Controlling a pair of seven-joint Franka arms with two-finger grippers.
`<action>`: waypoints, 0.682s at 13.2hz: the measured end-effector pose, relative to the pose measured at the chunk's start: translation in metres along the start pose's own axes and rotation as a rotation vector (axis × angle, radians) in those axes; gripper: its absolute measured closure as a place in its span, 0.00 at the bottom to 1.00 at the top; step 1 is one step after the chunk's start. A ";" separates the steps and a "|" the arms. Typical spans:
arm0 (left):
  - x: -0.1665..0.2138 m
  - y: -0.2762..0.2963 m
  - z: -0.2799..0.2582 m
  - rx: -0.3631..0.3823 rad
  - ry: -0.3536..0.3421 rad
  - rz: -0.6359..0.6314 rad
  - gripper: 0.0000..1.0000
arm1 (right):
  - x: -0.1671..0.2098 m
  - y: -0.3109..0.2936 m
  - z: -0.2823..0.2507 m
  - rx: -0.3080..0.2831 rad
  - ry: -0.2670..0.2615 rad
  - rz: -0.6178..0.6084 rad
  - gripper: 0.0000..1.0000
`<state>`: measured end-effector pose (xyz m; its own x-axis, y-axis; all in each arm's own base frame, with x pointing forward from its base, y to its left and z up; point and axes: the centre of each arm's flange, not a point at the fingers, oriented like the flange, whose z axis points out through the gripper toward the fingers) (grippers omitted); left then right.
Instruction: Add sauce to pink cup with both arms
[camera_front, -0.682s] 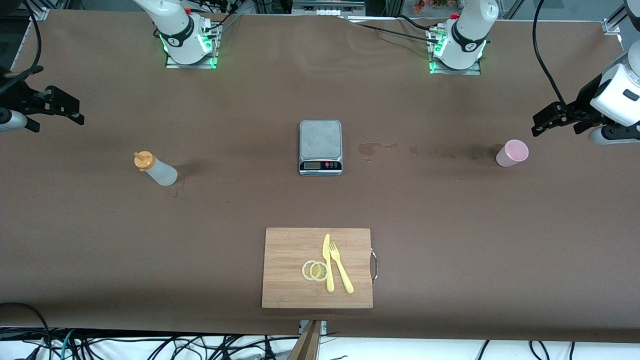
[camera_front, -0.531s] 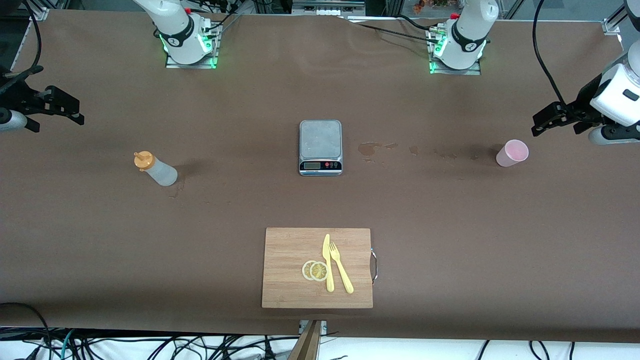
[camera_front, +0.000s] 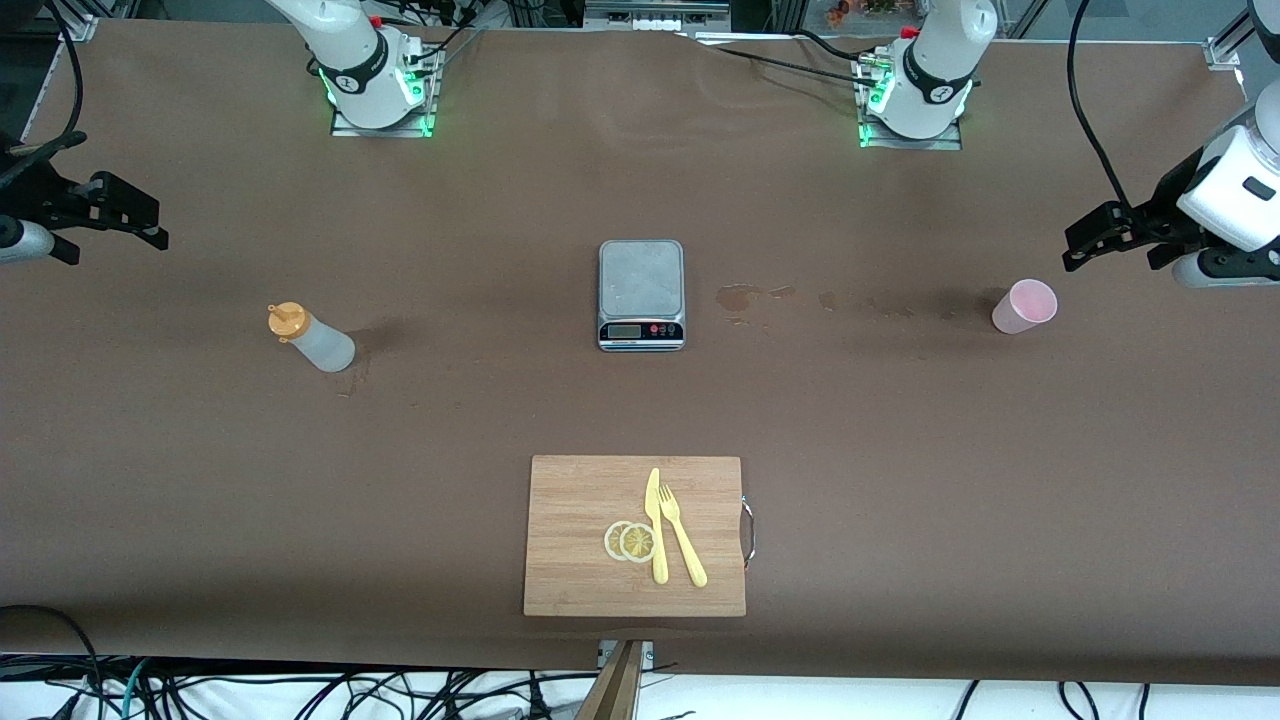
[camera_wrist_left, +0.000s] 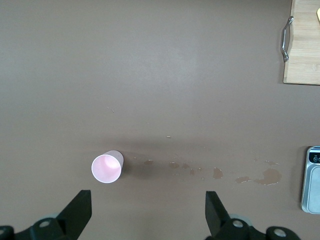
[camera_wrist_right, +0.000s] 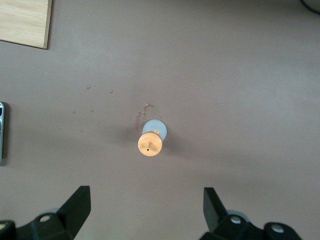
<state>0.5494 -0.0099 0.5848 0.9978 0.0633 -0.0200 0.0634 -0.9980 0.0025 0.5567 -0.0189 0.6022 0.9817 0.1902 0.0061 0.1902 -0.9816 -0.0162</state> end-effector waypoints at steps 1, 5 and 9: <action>0.000 0.000 0.000 0.000 0.000 0.000 0.00 | 0.000 0.000 0.000 0.000 0.000 0.000 0.00; 0.001 -0.001 -0.001 0.000 0.002 -0.001 0.00 | 0.000 0.000 0.000 0.000 0.000 0.000 0.00; 0.000 -0.001 -0.003 0.000 -0.004 -0.001 0.00 | 0.000 0.000 0.000 0.000 0.000 0.000 0.00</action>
<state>0.5495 -0.0093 0.5880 0.9976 0.0643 -0.0237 0.0644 -0.9979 0.0022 0.5567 -0.0189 0.6022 0.9817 0.1901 0.0061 0.1902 -0.9816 -0.0162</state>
